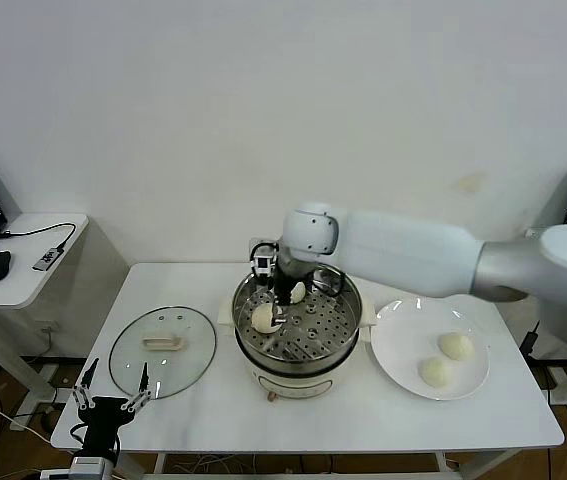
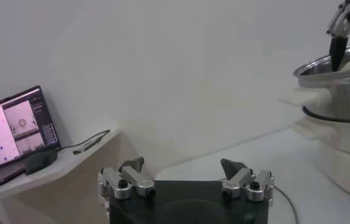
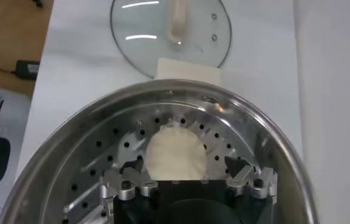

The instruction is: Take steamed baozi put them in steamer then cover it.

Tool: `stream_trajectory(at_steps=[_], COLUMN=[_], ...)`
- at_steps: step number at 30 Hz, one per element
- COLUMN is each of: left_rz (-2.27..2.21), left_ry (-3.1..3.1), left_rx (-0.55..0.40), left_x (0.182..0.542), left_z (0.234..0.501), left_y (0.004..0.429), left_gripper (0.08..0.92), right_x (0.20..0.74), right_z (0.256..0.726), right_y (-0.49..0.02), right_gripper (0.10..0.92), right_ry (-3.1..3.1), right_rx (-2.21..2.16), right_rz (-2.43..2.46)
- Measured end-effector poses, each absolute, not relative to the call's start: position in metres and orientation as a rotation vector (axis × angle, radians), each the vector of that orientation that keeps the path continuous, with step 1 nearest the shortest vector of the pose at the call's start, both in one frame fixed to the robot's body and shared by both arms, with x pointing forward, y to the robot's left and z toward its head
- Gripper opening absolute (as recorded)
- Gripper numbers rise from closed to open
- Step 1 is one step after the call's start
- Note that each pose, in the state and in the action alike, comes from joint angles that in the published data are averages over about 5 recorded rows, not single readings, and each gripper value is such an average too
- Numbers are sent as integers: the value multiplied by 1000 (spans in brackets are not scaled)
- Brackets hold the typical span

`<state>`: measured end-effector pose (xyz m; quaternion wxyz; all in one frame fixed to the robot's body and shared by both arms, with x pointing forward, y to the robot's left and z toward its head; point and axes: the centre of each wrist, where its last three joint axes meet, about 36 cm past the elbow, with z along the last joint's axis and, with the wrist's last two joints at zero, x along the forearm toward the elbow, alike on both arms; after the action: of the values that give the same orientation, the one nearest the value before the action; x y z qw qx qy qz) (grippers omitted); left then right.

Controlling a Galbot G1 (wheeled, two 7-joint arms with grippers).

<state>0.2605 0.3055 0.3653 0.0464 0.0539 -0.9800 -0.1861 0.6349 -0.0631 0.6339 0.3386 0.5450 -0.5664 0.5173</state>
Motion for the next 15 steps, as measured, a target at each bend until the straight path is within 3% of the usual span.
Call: stream_trajectory(at_steps=[7,15], left_rz=[-572,-569], left_ry=[-2991,-2994], left_rx=[157,143], left_x=[260,260], left_z=[366,367], left_y=[305,303], left_gripper=[823,823], right_x=[629,611], right_z=[671,682], right_y=[-122,-208], right_gripper=[823,823], right_ry=[-1415,-1368], right_rx=[1433,1434], right_rz=[1420,1457])
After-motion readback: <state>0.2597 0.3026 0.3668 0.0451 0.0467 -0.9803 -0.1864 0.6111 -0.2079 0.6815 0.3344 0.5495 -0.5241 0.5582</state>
